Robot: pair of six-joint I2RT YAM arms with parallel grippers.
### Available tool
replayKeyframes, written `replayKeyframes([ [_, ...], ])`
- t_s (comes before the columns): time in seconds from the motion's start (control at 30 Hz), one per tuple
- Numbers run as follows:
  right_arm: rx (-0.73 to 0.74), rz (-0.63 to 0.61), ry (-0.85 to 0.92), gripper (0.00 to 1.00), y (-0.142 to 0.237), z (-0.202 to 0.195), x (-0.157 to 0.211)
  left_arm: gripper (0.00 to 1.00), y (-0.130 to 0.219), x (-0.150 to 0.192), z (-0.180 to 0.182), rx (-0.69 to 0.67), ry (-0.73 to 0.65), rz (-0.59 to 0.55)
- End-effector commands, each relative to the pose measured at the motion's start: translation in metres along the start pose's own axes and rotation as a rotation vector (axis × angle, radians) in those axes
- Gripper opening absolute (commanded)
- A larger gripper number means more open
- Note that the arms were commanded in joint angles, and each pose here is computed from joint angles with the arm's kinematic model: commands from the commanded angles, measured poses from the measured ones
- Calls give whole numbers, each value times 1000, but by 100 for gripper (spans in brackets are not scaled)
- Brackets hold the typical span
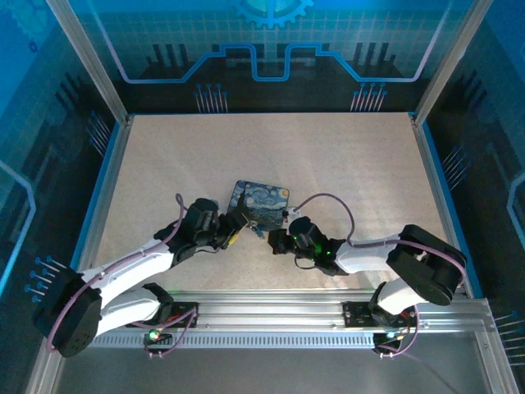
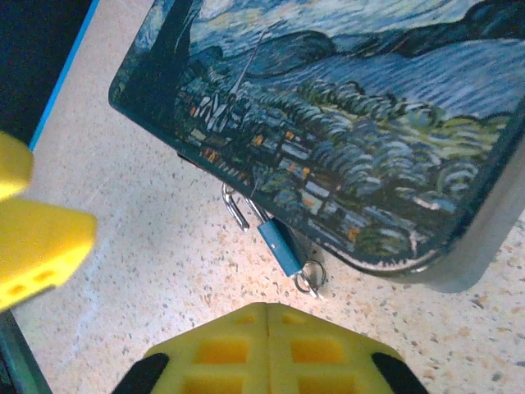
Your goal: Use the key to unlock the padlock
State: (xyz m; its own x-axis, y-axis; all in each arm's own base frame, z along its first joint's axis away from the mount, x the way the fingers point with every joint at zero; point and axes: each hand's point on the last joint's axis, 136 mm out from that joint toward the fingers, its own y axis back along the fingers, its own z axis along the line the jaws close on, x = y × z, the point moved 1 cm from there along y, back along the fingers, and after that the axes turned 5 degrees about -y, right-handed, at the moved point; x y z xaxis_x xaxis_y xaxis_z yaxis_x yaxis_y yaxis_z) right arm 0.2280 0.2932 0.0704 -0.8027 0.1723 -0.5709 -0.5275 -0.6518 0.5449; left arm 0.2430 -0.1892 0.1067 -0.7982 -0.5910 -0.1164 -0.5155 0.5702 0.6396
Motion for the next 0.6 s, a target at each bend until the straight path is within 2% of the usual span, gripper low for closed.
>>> replayKeyframes([
  [0.0,-1,47,165,16,2,4,1,58,9,-4,6,-17,-19,1],
  [0.23,16,138,319,30,-8,6,7,63,21,-12,11,-8,-19,-22],
  [0.57,49,135,316,35,-29,2,4,71,30,-27,11,-10,-46,-34],
])
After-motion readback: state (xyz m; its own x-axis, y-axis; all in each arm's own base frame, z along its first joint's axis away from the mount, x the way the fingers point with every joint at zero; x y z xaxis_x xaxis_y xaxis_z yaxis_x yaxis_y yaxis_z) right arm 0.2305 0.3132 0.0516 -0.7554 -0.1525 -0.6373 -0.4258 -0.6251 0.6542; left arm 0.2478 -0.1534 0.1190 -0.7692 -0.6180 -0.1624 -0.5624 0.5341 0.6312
